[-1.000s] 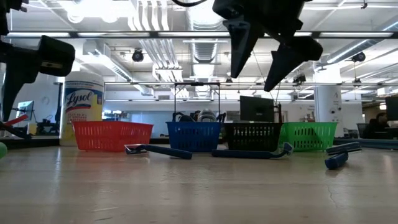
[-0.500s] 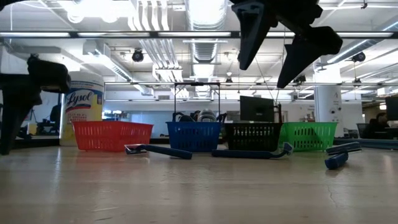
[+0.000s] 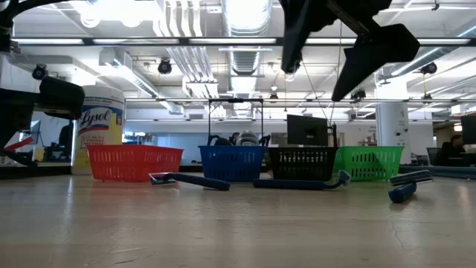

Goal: Pick & Place Travel size toiletries
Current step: Put the green shampoo into the black basket

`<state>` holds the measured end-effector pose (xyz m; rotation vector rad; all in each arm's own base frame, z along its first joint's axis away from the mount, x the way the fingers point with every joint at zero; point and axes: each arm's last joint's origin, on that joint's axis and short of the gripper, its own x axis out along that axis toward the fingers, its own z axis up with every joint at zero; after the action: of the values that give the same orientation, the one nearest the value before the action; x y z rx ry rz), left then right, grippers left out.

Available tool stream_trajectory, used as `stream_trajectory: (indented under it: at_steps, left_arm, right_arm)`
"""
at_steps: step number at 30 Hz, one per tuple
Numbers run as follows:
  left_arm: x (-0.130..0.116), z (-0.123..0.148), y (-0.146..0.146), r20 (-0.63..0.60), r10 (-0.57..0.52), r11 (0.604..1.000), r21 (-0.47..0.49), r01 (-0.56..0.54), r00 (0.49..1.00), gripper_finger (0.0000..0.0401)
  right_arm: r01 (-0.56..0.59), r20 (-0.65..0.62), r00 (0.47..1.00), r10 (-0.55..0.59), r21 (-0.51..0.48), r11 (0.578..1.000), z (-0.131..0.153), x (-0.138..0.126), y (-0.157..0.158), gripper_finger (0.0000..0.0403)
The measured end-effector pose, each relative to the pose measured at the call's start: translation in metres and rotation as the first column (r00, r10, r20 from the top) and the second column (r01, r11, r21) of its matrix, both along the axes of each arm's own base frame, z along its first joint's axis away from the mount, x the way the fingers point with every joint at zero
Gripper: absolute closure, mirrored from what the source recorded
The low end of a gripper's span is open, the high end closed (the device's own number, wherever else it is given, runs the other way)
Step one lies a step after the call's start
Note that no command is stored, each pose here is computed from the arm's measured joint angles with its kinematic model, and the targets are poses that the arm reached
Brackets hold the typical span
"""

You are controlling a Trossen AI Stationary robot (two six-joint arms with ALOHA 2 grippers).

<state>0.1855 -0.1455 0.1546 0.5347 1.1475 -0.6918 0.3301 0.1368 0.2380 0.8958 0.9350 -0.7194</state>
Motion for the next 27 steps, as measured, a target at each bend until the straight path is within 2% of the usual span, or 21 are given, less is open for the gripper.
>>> stream_trajectory:
  at_steps: [4,8,16,20,23,27]
  left_arm:
    - [0.000,0.000,0.000,-0.003,0.012,1.000,-0.002,-0.012,1.000,0.0248]
    - [0.000,0.001,0.001,0.006,0.027,1.000,0.013,-0.027,1.000,0.0246]
    - [0.005,0.020,0.003,0.112,0.156,0.988,0.003,-0.157,0.981,0.0245]
    - [0.008,0.039,0.004,0.228,0.227,0.973,-0.012,-0.230,0.947,0.0245]
    - [0.011,0.057,0.006,0.342,0.268,0.961,-0.024,-0.276,0.901,0.0245]
    - [0.020,0.079,0.005,0.462,0.257,0.963,-0.050,-0.265,0.849,0.0245]
  right_arm:
    - [-0.019,0.062,0.998,0.016,0.045,0.999,0.003,0.004,0.007,0.0034]
    - [-0.036,0.123,0.992,0.027,0.075,0.997,0.005,0.007,0.014,0.0034]
    - [-0.103,0.306,0.951,0.048,0.165,0.981,0.010,0.019,0.032,0.0034]
    - [-0.118,0.377,0.925,0.038,0.193,0.974,0.015,0.024,0.035,0.0034]
    - [-0.118,0.403,0.915,0.027,0.203,0.972,0.017,0.026,0.034,0.0034]
    - [-0.097,0.433,0.901,-0.027,0.262,0.960,0.020,0.032,0.029,0.0034]
